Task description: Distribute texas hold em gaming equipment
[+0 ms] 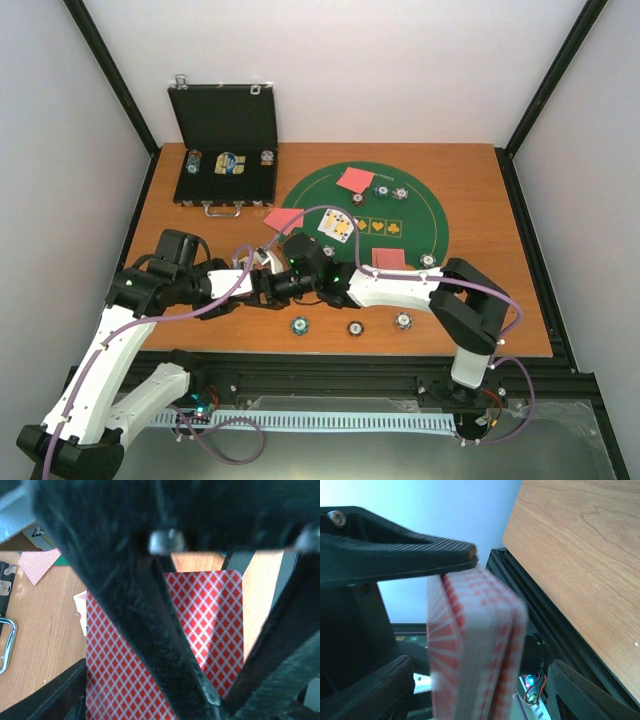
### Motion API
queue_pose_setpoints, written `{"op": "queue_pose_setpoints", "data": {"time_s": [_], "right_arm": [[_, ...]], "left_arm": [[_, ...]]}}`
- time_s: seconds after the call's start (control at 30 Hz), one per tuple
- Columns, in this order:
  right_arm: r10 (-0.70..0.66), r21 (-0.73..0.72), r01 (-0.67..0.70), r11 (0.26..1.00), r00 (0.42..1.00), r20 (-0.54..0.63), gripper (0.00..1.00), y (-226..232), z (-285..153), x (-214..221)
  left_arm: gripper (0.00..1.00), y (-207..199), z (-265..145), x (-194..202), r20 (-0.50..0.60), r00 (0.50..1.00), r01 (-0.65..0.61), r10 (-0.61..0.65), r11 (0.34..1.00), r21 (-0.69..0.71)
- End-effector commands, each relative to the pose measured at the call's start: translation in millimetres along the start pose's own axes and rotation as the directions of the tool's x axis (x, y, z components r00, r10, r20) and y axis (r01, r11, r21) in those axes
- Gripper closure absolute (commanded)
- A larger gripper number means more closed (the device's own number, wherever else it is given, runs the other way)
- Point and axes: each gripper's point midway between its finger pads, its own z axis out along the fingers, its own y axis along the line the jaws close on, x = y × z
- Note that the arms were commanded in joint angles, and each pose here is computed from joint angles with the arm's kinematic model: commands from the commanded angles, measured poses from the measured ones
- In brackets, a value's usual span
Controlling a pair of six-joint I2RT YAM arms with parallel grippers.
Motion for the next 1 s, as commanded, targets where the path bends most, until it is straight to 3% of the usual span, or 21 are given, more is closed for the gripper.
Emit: {"op": "queue_pose_setpoints", "data": {"time_s": [0.0,0.7,0.97], "right_arm": [[0.010,-0.028,-0.010,1.000,1.000,-0.008,0.28,0.5,10.5,-3.4],[0.089,0.042,-0.092,0.995,0.994,0.063,0.50,-45.9,-26.6,-3.5],[0.074,0.034,-0.077,0.996,0.993,0.090,0.69,-35.7,-37.8,-8.8]], "left_arm": [[0.63,8.6,-11.8,-15.3,0.054,0.998,-0.031,0.033,0.999,-0.042],[0.63,7.4,-13.3,-17.0,0.067,0.997,-0.036,0.039,0.998,-0.045],[0.63,6.4,-4.8,-6.3,0.026,0.998,-0.055,0.056,0.997,-0.046]]}}
